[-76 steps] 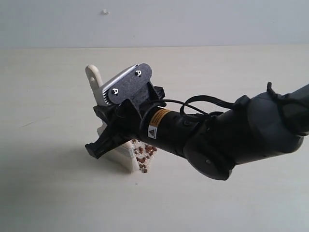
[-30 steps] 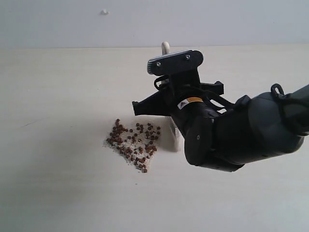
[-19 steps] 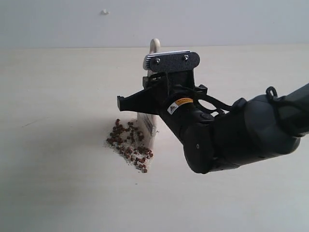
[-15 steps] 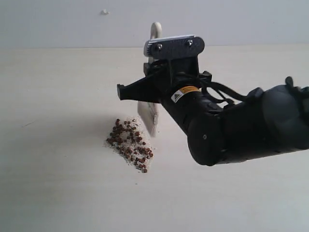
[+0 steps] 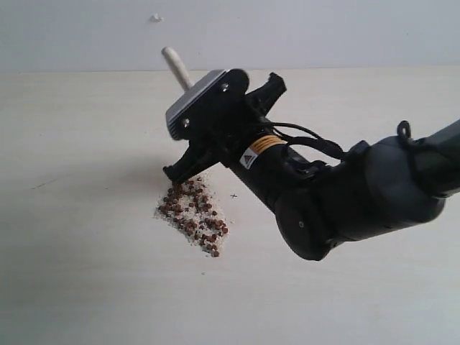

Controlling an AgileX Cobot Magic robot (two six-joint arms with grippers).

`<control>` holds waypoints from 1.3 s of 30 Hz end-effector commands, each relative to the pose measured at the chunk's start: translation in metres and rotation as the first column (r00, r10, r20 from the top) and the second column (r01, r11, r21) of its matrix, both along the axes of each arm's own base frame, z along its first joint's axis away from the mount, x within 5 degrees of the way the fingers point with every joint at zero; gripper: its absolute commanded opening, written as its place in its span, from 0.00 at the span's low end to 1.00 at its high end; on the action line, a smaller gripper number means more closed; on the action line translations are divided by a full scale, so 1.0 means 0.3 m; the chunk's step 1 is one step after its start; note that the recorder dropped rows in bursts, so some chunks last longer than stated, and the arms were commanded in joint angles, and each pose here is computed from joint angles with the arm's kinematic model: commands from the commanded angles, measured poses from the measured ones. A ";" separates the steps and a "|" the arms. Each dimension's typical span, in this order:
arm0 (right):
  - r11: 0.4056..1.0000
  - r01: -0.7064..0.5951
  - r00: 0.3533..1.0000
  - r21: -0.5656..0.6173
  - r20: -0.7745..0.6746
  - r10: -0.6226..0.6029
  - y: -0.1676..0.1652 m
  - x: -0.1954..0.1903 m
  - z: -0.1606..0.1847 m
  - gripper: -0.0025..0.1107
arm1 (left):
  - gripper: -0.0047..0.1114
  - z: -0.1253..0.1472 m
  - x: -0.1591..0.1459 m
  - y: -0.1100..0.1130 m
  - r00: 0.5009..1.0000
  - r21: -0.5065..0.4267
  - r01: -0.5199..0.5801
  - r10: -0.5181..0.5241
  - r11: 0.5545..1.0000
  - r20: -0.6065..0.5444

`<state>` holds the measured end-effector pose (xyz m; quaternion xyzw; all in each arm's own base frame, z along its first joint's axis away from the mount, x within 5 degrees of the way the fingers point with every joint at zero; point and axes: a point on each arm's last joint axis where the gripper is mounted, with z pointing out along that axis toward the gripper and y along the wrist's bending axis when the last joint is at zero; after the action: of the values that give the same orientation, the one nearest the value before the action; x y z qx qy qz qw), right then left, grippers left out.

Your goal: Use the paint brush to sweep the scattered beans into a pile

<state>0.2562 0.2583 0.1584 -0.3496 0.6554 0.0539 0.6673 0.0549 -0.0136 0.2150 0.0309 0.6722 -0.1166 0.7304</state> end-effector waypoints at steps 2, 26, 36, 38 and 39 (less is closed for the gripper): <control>0.996 -0.074 0.996 -0.042 0.047 0.076 0.036 0.054 -0.052 0.02 | 0.04 -0.003 -0.001 0.003 1.000 -0.006 -0.009 0.009 1.000 0.001; 0.949 -0.312 0.946 -0.033 -0.100 0.308 0.104 0.024 -0.090 0.02 | 0.04 -0.003 -0.001 0.003 1.000 -0.006 -0.009 0.009 1.000 0.001; 0.999 0.018 0.996 0.029 -0.088 -0.016 0.009 0.068 0.100 0.02 | 0.04 -0.003 -0.001 0.003 1.000 -0.006 -0.009 0.009 1.000 0.001; 0.991 0.134 0.983 0.025 -0.126 -0.130 -0.031 0.073 0.129 0.02 | 0.04 -0.003 -0.001 0.003 1.000 -0.006 -0.009 0.009 1.000 0.001; 0.979 0.204 0.968 0.018 -0.154 -0.199 -0.056 0.075 0.136 0.02 | 0.04 -0.003 -0.001 0.003 1.000 -0.006 -0.009 0.009 1.000 0.001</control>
<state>0.2753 0.2596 0.1897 -0.3294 0.6909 0.0642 0.6404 0.0549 -0.0136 0.2150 0.0309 0.6722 -0.1166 0.7304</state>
